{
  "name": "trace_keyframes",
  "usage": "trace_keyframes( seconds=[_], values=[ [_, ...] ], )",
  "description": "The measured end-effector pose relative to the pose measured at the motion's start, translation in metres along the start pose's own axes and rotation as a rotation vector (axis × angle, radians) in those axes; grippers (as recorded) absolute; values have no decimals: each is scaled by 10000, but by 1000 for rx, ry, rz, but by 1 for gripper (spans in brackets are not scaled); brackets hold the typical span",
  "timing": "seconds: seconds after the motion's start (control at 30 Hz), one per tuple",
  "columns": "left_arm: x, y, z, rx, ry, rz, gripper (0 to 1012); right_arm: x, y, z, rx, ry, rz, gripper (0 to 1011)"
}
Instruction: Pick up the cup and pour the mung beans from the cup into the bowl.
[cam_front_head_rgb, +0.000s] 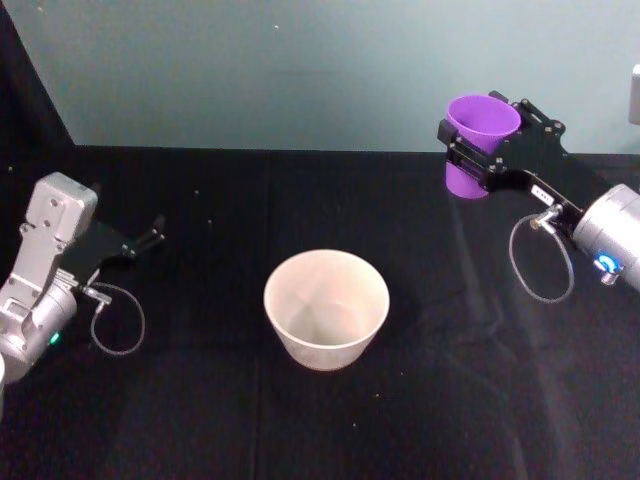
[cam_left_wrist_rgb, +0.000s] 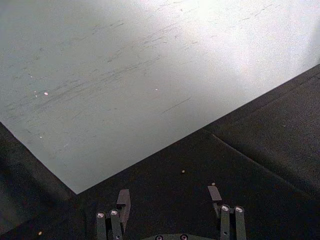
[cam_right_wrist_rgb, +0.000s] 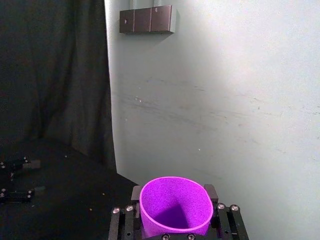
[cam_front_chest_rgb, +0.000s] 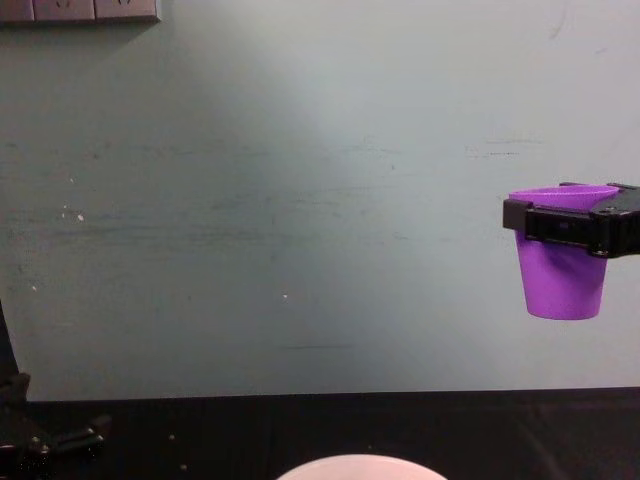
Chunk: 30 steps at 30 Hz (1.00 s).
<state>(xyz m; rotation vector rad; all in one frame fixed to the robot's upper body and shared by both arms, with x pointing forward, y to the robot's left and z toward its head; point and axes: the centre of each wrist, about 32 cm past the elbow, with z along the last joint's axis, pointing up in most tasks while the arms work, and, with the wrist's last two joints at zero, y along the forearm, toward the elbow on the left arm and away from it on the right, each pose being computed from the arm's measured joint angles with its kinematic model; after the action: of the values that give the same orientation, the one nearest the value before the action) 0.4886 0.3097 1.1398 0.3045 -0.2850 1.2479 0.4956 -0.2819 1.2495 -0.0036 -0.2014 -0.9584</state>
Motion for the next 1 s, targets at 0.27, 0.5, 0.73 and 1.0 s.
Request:
trace_keyframes(
  seconds=[0.27, 0.5, 0.73, 1.0],
  values=[
    [0, 0, 0, 0, 0, 0, 1011, 0, 0, 0, 0, 0, 0, 756],
    [0, 0, 0, 0, 0, 0, 1011, 0, 0, 0, 0, 0, 0, 756],
    [0, 0, 0, 0, 0, 0, 1011, 0, 0, 0, 0, 0, 0, 756],
    [0, 0, 0, 0, 0, 0, 1011, 0, 0, 0, 0, 0, 0, 756]
  ],
)
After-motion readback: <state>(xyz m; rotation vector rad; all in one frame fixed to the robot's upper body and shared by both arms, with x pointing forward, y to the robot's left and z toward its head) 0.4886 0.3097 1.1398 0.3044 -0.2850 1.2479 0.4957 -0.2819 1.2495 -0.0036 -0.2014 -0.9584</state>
